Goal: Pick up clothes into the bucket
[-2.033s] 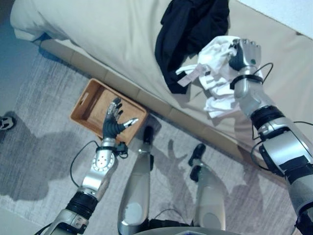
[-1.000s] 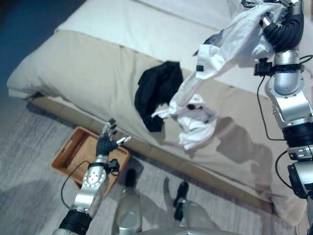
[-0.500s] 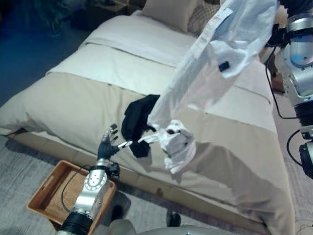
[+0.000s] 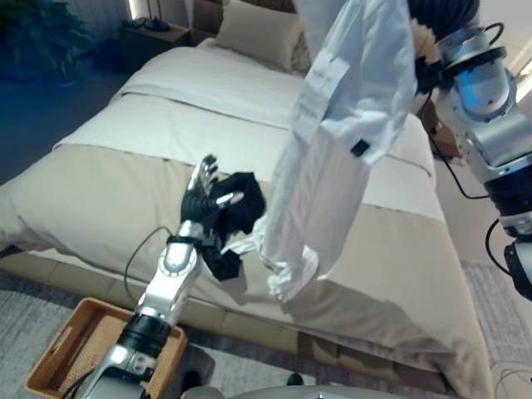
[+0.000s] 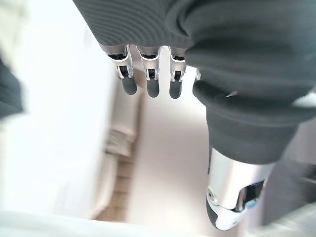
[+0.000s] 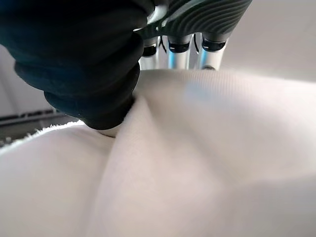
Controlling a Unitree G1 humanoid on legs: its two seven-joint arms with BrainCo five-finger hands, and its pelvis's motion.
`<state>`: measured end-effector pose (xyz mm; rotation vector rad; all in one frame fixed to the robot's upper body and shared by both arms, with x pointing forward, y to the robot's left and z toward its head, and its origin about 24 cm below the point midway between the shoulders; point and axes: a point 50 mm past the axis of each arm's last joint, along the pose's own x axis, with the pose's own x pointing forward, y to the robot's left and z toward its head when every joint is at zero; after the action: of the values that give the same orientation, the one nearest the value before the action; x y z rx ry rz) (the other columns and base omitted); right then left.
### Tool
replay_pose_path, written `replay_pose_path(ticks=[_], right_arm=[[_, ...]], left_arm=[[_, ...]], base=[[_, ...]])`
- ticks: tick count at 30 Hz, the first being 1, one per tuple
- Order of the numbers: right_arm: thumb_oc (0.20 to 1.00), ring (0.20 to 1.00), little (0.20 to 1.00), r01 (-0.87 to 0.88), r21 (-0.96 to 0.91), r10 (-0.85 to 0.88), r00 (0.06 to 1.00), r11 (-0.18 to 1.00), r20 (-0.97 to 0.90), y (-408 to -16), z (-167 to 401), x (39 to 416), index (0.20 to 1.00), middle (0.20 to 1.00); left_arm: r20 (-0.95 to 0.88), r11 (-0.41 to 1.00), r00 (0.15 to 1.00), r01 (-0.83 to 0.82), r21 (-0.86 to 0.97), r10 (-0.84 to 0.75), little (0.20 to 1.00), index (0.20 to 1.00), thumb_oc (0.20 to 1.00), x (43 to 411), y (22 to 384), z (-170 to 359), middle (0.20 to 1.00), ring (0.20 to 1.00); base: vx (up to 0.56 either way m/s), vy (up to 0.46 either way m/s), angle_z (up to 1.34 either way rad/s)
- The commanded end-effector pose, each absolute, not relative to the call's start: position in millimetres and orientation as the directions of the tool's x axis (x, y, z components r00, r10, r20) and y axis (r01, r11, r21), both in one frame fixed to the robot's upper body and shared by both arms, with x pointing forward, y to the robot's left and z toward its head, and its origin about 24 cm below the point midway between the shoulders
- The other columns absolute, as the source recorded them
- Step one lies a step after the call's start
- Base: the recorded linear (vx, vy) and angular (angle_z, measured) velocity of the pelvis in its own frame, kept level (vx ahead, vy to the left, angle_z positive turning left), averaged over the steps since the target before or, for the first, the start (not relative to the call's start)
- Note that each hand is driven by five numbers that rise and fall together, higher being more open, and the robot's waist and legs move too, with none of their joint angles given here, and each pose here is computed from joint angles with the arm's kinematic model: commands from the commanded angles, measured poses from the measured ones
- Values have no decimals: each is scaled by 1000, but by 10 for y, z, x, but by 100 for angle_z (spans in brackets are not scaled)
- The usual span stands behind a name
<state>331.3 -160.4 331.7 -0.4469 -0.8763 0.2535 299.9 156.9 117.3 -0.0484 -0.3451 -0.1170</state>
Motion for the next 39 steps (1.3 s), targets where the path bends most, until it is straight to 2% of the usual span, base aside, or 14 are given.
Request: replay_pose_path(ticks=[1,2,3,4,8,13,17,21,27,32,39], right_arm=[[200,200,200,-121,-500,463,605,857,648,-1462,3306,3289,200,200],[200,200,200,-191,-497,497,617,847,610,-1405,3160,3287,200,200],[200,200,200,-191,-496,496,618,847,610,-1407,3159,3286,200,200],[200,200,200,-284,-481,542,618,829,569,-1319,2982,3269,200,200],[200,200,200,-360,-457,574,626,813,528,-1254,2812,3261,200,200],[200,200,200,-462,-407,615,622,788,485,-1101,2599,3257,200,200],[200,200,200,-534,-376,652,597,757,467,-957,2500,3228,200,200],[200,200,200,-591,-358,687,562,723,461,-833,2443,3185,200,200],[200,200,200,-620,-377,718,509,688,474,-718,2484,3131,200,200],[200,200,200,-631,-390,731,473,671,492,-662,2561,3119,200,200],[200,200,200,-622,-412,739,469,666,484,-702,2551,3123,200,200]], left_arm=[[442,977,885,200,-76,-147,1000,1000,1000,3042,1481,1442,1000,1000],[435,970,887,221,-101,-156,1000,1000,1000,3055,1448,1438,1000,1000],[435,970,887,221,-101,-157,1000,1000,1000,3055,1447,1438,1000,1000],[423,965,891,234,-116,-165,1000,1000,1000,3081,1427,1423,1000,1000],[386,962,907,236,-136,-168,1000,1000,1000,3148,1388,1355,1000,1000],[342,937,904,319,-144,-255,1000,1000,1000,3267,1294,1343,1000,1000],[219,877,922,374,-302,-319,1000,1000,1000,3350,1212,1119,1000,1000],[147,823,899,437,-363,-413,1000,1000,1000,3357,1094,965,1000,1000],[28,765,805,572,-296,-592,1000,1000,1000,3309,846,763,1000,1000],[-14,628,710,613,-479,-704,1000,1000,1000,3144,688,524,1000,1000],[37,538,646,665,-517,-763,1000,1000,1000,3053,642,515,1000,1000]], base=[[0,0,0],[0,0,0],[0,0,0],[0,0,0],[0,0,0],[0,0,0],[0,0,0],[0,0,0],[4,13,-6],[7,8,-7],[3,1,-3]])
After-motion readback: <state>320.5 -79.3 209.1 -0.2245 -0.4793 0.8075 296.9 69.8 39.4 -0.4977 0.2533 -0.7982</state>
